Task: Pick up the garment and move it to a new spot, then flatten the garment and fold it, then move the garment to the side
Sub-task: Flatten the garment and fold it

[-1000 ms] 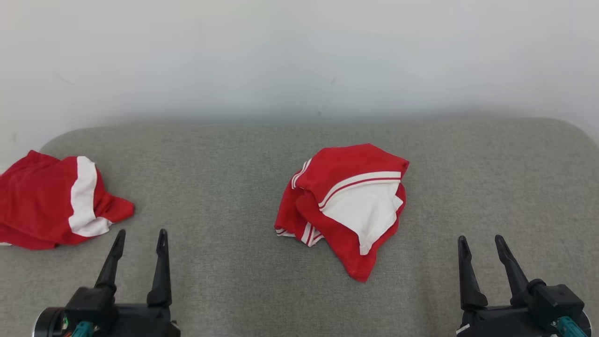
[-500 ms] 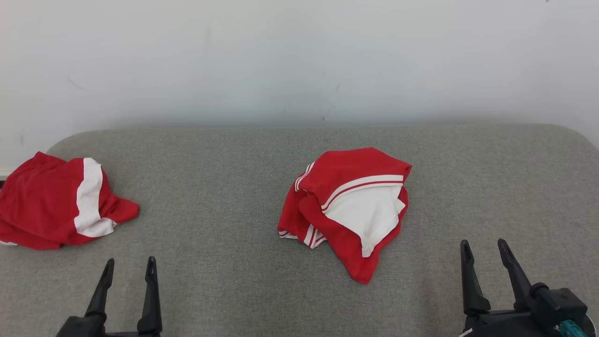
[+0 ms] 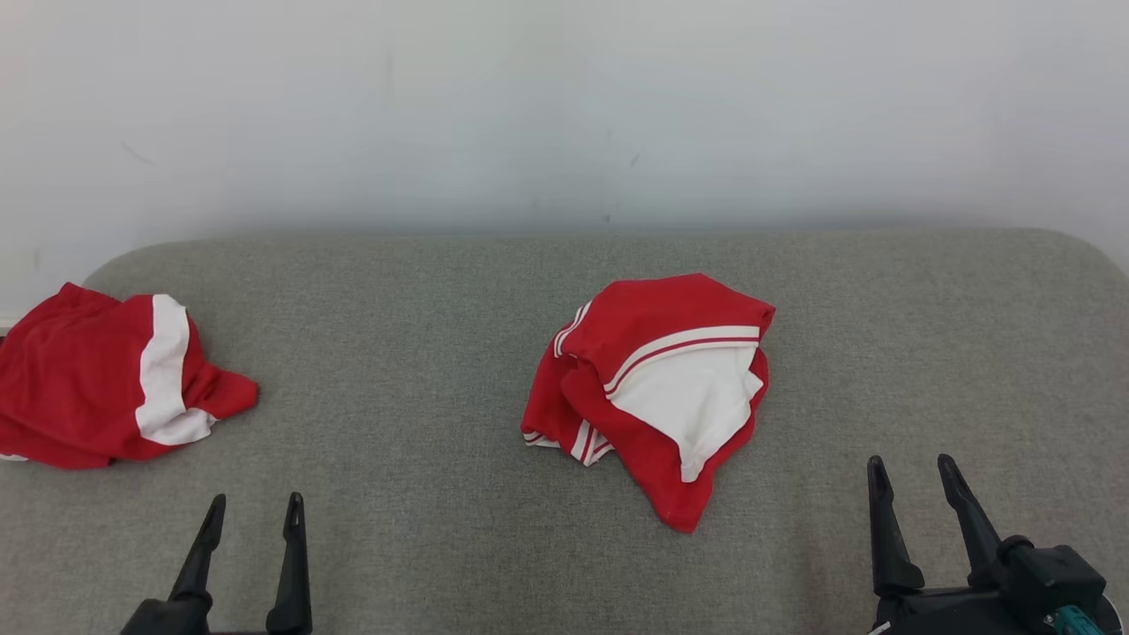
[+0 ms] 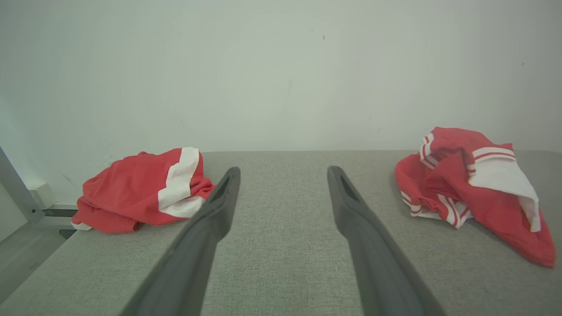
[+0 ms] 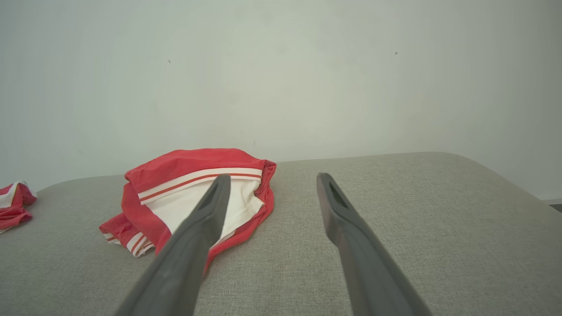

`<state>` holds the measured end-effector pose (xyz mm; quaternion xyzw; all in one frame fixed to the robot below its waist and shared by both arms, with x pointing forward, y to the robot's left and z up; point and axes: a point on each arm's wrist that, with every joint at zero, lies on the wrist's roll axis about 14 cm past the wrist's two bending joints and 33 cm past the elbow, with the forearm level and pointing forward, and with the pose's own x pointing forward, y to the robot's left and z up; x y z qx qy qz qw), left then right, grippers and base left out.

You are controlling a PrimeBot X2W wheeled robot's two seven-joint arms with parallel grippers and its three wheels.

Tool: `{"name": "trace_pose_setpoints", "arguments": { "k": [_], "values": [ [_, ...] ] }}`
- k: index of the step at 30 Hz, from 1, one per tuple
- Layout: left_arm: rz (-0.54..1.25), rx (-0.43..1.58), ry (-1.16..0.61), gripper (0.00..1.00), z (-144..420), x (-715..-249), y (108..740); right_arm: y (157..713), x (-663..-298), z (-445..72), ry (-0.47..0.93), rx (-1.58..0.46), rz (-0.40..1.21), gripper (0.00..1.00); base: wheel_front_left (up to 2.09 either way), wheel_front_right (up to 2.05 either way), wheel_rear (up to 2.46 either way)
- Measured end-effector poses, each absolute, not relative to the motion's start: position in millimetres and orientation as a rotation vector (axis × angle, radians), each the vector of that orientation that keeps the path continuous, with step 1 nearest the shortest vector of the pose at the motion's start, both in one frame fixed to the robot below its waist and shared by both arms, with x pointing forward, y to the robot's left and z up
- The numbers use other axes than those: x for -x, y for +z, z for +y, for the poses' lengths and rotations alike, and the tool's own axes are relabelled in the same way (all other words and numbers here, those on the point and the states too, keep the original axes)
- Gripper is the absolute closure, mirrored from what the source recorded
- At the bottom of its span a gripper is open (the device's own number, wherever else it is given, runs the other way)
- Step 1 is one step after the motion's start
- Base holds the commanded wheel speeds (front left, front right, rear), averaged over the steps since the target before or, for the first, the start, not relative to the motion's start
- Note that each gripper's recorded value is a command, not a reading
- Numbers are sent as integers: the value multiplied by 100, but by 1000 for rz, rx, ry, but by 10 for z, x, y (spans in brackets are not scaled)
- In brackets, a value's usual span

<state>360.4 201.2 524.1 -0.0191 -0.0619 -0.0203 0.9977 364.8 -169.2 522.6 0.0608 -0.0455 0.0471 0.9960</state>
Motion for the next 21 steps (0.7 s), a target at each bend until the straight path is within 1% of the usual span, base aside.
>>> {"name": "trace_pose_setpoints", "arguments": {
  "k": [21],
  "values": [
    [-115,57,-46,0,1918,-3640,5205,5212,-3627,-1726,84,-119,-83,0,0,0,0]
  ]
}}
